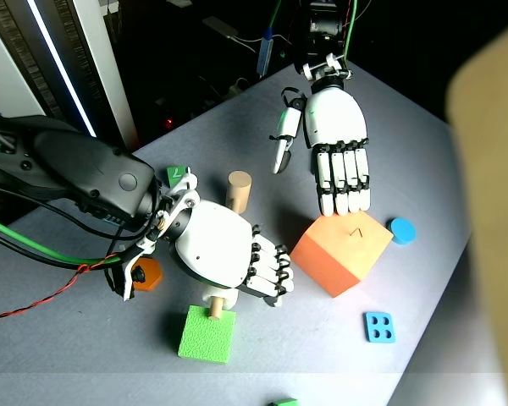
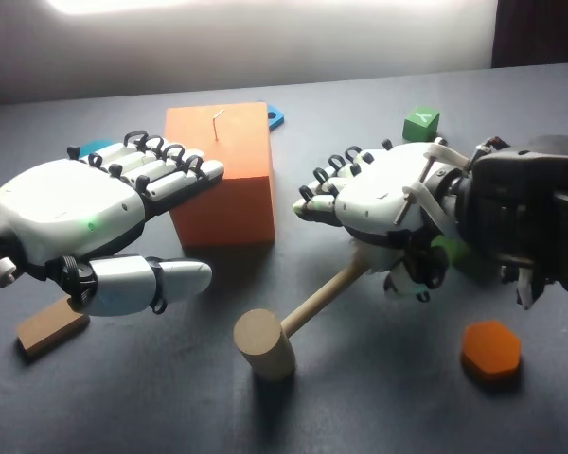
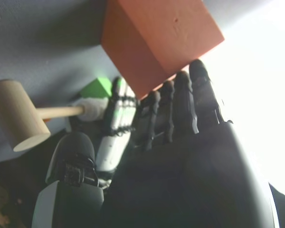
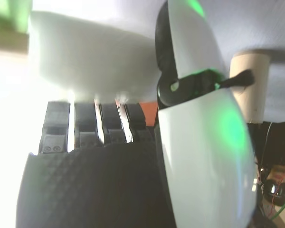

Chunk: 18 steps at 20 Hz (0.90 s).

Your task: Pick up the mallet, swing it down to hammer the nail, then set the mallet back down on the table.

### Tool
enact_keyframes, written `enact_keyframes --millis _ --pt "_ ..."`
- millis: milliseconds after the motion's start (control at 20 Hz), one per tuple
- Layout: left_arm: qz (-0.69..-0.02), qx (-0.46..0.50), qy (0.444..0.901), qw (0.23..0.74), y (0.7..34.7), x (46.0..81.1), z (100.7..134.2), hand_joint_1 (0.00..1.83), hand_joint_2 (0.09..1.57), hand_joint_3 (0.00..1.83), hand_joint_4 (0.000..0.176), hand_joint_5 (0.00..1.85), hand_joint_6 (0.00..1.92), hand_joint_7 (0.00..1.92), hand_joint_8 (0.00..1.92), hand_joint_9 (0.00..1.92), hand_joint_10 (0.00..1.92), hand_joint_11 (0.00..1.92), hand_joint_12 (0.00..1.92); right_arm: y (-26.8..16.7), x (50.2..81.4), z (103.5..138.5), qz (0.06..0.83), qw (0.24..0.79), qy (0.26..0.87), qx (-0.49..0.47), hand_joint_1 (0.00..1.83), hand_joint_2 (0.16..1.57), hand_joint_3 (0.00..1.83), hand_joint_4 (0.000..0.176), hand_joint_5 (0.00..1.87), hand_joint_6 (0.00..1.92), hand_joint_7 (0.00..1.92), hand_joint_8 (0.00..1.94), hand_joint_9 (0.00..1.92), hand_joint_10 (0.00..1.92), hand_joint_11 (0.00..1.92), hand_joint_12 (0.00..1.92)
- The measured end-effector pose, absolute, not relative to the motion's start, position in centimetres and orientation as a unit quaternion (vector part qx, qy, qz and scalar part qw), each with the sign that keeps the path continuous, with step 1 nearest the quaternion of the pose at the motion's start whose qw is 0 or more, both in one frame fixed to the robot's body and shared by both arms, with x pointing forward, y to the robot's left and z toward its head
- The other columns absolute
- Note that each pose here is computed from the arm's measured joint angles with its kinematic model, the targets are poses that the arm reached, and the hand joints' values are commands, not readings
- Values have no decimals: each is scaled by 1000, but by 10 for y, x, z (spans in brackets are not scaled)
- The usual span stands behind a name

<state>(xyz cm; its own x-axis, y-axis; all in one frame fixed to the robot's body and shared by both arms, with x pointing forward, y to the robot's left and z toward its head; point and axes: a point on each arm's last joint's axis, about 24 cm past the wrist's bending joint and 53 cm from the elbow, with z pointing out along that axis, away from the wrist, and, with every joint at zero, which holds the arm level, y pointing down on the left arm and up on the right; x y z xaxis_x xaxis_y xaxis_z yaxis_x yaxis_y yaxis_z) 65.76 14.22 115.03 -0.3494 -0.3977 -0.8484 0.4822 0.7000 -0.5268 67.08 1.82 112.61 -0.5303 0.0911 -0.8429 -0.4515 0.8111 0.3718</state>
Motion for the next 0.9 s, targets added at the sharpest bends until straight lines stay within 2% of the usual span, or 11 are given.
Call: enact_keyframes --millis 200,400,450,500,750,800,900 --pt "-386 29 726 569 142 658 1150 0 1301 0 0 45 5 18 6 0 0 1 52 17 676 1119 282 470 829 -107 1239 978 0 0 94 0 69 2 56 6 0 574" --pt "-386 29 726 568 142 657 1149 0 1298 0 0 69 3 43 3 15 1 0 102 12 678 1113 271 473 831 -111 1221 969 0 0 117 4 94 4 82 10 0 672" --pt "-386 29 726 568 142 657 1149 0 1298 0 0 58 0 45 1 18 1 0 113 12 677 1110 270 472 831 -115 1237 970 0 0 119 4 101 6 83 9 0 675" --pt "-386 29 726 569 142 658 1150 0 1303 2 0 28 3 12 1 3 0 0 35 13 676 1109 269 471 832 -118 1247 963 0 0 130 8 106 6 84 8 0 672" --pt "-385 29 727 568 142 658 1149 0 1311 4 0 39 6 39 10 12 4 20 35 15 674 1108 271 471 831 -122 1179 986 2 0 89 3 71 1 63 2 0 598" --pt "-386 29 727 568 142 658 1149 0 1310 3 0 30 1 29 4 3 0 14 36 16 674 1108 272 470 831 -123 1190 963 0 0 119 11 98 7 85 8 0 673" --pt "-385 29 727 568 142 658 1149 0 1306 0 0 37 9 19 5 0 0 10 37 16 674 1108 272 470 830 -123 1205 981 3 0 101 1 74 0 63 2 0 620"
